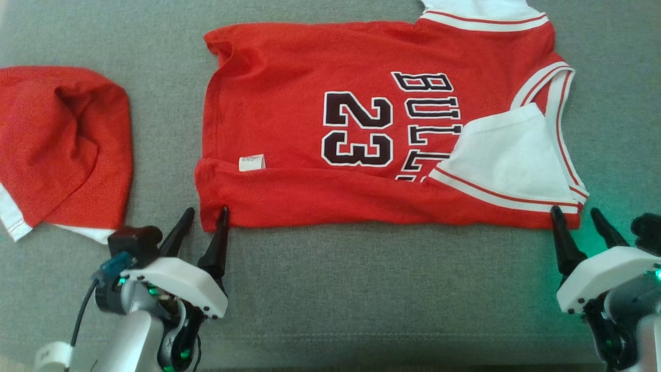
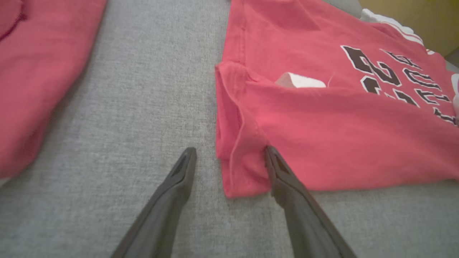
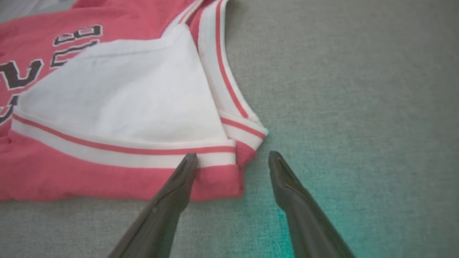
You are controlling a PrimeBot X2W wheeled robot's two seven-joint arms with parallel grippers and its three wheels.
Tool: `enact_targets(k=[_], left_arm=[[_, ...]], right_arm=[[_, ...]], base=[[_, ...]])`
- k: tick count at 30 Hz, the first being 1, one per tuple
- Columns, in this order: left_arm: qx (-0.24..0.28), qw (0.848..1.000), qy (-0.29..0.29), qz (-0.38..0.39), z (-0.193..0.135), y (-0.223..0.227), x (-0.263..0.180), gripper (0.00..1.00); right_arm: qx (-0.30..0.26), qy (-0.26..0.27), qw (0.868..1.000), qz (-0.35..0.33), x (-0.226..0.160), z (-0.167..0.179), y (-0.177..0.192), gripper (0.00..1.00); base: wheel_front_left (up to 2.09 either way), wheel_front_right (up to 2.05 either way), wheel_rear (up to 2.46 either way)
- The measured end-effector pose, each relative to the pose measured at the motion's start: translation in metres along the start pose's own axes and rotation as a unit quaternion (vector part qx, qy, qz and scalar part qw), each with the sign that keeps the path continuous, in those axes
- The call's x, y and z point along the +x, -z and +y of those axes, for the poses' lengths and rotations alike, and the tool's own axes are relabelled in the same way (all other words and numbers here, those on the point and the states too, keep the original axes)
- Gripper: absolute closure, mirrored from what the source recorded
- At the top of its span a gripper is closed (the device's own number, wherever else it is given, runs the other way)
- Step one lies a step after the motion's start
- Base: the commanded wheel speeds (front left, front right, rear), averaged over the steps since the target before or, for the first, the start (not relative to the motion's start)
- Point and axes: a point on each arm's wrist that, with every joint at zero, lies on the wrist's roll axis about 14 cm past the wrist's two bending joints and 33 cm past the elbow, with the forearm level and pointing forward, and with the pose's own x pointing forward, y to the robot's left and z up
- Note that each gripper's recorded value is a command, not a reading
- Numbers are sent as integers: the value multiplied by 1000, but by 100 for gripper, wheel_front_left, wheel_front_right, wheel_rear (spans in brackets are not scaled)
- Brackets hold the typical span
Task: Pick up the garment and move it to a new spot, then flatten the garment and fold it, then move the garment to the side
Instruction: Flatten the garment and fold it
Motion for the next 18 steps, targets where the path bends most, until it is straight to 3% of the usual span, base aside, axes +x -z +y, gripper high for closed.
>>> enact_targets(k=[2, 3, 4, 5, 6, 7, 8, 18], left_arm=[[-4, 1000, 0, 9, 1, 3, 1, 0], [-10, 1000, 3, 11, 1, 4, 1, 21], [-12, 1000, 5, 15, 0, 5, 2, 56], [-8, 1000, 10, 20, -1, 6, 3, 90], [-6, 1000, 12, 23, -1, 6, 4, 90], [-6, 1000, 14, 26, -2, 6, 5, 100], [-6, 1000, 17, 26, -4, 7, 5, 100], [17, 1000, 4, 7, 6, -12, -7, 100]], right_arm=[[5, -2, 1000, 20, 3, 1, 8, 0], [8, -3, 1000, 30, 3, 1, 12, 0], [10, -3, 999, 36, 4, 1, 14, 2], [12, -4, 999, 40, 5, 2, 15, 52], [14, -6, 999, 39, 6, 3, 13, 52], [16, -8, 999, 37, 8, 4, 11, 80], [18, -10, 999, 34, 9, 5, 8, 100], [35, -16, 999, -10, -5, 7, -15, 100]], base=[[0, 0, 0], [0, 0, 0], [0, 0, 0], [0, 0, 0], [0, 0, 0], [0, 0, 0], [0, 0, 0], [0, 0, 0]])
